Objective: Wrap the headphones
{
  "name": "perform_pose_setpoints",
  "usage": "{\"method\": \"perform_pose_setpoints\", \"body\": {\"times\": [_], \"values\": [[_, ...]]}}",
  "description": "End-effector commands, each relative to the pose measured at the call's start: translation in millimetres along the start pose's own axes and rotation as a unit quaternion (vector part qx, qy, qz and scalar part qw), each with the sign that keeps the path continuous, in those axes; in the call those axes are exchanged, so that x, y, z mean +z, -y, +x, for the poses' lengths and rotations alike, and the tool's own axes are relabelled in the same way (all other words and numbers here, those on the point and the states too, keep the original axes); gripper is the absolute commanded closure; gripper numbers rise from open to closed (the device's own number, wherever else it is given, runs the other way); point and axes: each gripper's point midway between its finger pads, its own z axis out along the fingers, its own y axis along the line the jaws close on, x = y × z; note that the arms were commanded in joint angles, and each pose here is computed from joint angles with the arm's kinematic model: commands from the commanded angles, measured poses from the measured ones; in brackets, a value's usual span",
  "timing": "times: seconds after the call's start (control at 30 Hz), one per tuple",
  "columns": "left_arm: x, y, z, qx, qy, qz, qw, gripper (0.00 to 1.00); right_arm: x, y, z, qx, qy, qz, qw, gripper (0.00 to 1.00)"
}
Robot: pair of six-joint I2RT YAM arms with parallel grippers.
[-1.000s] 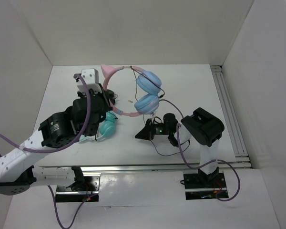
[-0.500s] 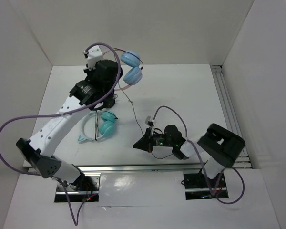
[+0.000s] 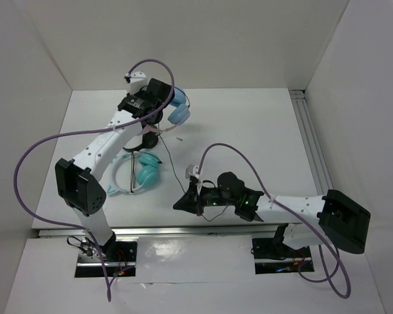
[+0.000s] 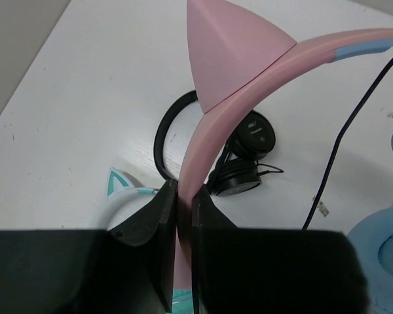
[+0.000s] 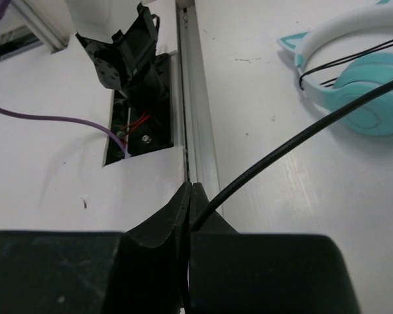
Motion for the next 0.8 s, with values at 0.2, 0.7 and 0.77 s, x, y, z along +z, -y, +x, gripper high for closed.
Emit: {"method": "perform_pose_setpoints", "body": {"times": [0.2,0.7,0.77], "values": [[15,4,46,0.031,-0.062,0.033,0.997,1.0,-32,37,-85,-0.123,0.007,0.152,0.981,1.0],[-70,14,123,0.302,-0.039,0.107,0.947,1.0,-128,119,-195,-0.201,0.055,0.364,0.908,1.0],[-75,6,131,0.309,-0.041,0.111,0.944,1.0,-144,119,-206,-0.204,0.071,0.386,0.897,1.0]]}}
